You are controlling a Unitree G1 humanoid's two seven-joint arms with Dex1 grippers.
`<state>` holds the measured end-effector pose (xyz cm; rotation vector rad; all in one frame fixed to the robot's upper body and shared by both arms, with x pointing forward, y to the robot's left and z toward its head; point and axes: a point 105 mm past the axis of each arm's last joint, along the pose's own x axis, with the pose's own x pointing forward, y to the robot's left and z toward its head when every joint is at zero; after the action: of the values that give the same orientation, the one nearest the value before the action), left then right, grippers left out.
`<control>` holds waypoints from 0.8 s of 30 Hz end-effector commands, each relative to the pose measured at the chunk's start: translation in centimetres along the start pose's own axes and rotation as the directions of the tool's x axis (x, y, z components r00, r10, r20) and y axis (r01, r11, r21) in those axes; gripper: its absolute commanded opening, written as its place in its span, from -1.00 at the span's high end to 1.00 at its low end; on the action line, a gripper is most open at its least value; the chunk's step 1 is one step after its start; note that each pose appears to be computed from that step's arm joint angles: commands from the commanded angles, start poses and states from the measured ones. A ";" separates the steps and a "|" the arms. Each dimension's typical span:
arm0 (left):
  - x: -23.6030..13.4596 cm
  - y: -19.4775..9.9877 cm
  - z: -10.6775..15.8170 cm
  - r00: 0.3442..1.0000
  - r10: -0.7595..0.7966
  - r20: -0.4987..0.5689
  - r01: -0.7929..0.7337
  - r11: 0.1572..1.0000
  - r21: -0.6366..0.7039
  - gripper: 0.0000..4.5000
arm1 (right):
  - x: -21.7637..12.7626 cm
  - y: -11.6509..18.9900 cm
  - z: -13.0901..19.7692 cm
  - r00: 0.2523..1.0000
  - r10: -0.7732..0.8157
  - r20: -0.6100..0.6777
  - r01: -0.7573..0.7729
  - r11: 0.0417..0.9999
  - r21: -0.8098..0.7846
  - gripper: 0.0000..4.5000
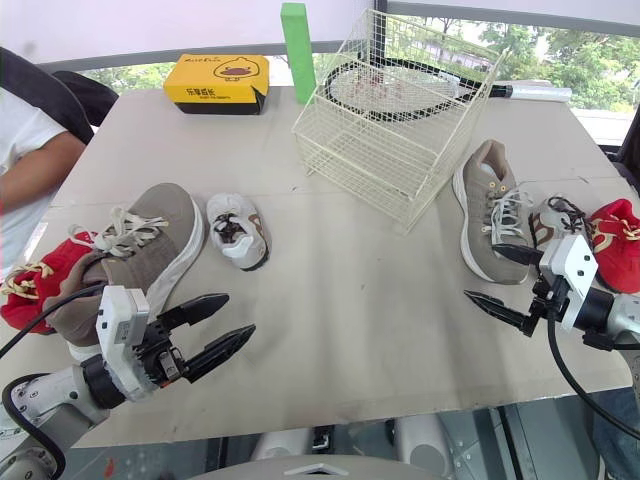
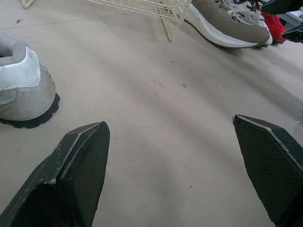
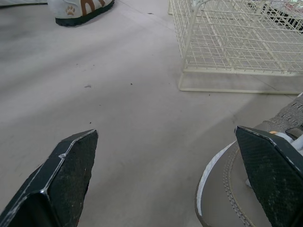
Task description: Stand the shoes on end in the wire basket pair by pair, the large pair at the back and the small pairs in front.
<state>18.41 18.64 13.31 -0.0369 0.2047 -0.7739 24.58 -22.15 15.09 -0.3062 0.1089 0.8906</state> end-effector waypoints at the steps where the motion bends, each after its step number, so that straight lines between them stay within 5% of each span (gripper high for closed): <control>1: 0.5 -0.3 1.7 0.998 -0.003 0.060 0.000 0.999 0.049 -1.00 | 0.6 -0.3 1.4 0.999 -0.032 0.041 0.033 0.998 -0.045 -0.99; 6: 2.3 -0.8 3.6 0.983 -0.063 0.172 0.056 0.997 0.044 -1.00 | 3.3 0.6 5.7 0.992 -0.015 0.127 0.022 0.998 -0.059 -0.99; 14: 3.0 -3.4 5.3 0.956 -0.194 0.219 0.150 0.967 0.204 -1.00 | 9.4 1.2 10.9 0.998 -0.035 -0.053 0.027 0.990 -0.141 -0.99; 24: 2.2 -4.8 6.3 0.941 -0.160 0.297 0.086 0.965 0.247 -1.00 | 15.7 -3.4 12.5 0.949 -0.117 -0.294 0.106 0.993 -0.052 -0.99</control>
<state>18.45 13.60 18.44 0.0058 -0.1282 -0.9153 35.79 -8.44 24.09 -0.4472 0.3335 0.7609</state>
